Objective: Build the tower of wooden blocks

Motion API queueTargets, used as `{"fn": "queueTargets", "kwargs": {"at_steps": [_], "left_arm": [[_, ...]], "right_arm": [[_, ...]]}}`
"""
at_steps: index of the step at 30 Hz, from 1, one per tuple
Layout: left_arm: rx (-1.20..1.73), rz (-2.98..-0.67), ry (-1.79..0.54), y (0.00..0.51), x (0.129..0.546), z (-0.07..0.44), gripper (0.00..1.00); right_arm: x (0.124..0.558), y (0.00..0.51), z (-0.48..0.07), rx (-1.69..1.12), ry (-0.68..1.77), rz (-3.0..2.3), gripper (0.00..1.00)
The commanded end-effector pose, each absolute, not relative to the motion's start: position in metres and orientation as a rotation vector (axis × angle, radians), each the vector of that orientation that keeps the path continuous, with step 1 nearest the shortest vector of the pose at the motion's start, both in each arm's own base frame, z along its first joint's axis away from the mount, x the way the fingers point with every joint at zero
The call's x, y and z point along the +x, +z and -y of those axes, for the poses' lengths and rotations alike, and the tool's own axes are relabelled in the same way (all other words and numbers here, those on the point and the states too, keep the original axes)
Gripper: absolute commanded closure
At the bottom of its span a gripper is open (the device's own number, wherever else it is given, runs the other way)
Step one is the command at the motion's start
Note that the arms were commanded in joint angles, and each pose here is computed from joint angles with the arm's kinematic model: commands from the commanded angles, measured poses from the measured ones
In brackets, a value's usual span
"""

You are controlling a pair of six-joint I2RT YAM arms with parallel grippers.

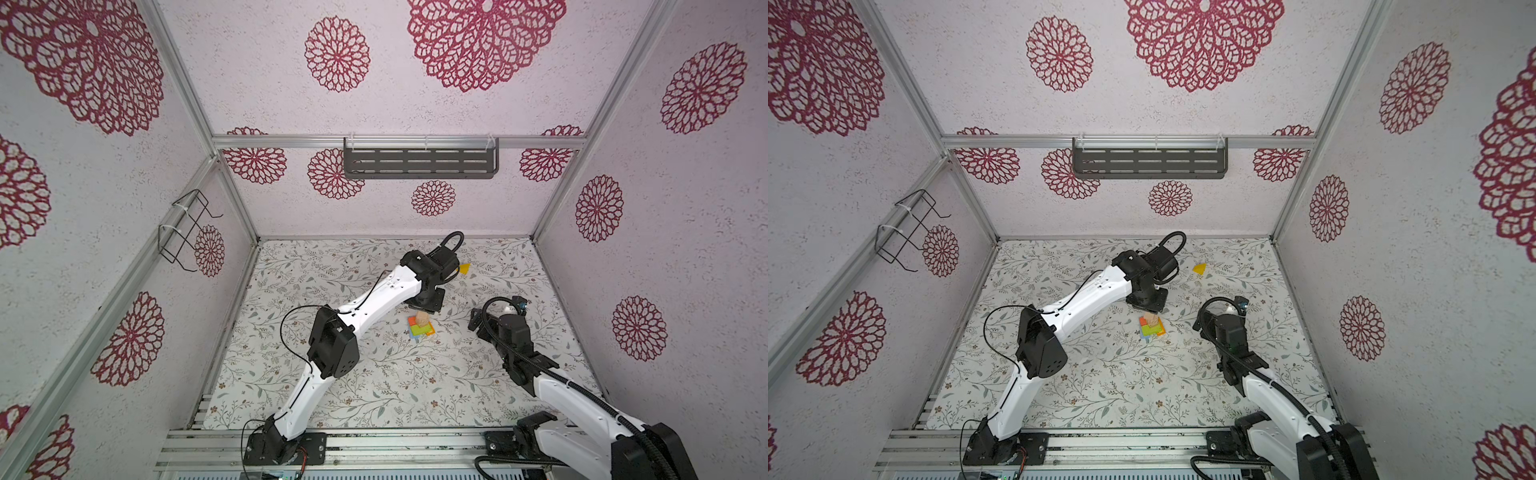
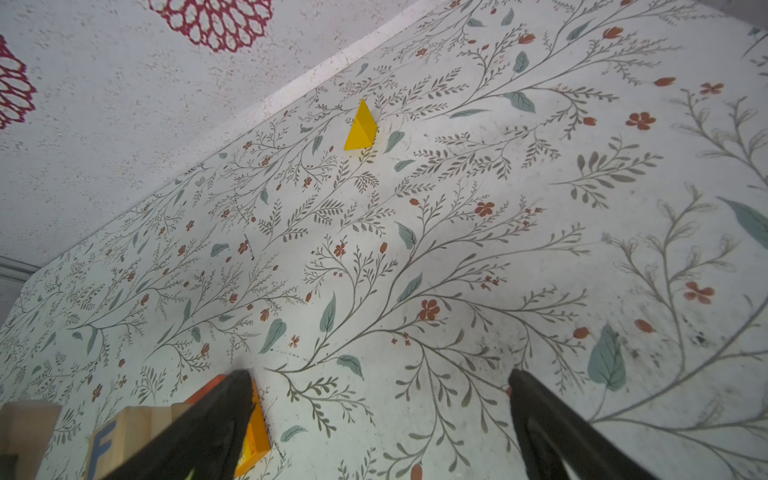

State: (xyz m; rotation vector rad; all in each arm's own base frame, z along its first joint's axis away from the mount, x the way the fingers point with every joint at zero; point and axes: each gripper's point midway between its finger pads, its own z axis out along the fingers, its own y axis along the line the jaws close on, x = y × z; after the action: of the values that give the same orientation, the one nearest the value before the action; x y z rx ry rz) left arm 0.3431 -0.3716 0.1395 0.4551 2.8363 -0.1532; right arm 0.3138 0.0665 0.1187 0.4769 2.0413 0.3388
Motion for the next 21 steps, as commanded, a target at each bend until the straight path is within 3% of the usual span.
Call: {"fn": "queueTargets", "kwargs": {"at_steps": [1,21], "left_arm": [[0.443,-2.846,-0.134,0.1283,0.3497,0.3699,0.71],[0.436,-2.86,-0.138,0.1211,0.3536,0.369,0.71]], "right_arm": [[0.3205,0.1312,-0.0669,0.49,0.362,-1.996,0.01],[0.3208,0.1319,-0.0688,0.484,0.374,-1.997,0.01]]}}
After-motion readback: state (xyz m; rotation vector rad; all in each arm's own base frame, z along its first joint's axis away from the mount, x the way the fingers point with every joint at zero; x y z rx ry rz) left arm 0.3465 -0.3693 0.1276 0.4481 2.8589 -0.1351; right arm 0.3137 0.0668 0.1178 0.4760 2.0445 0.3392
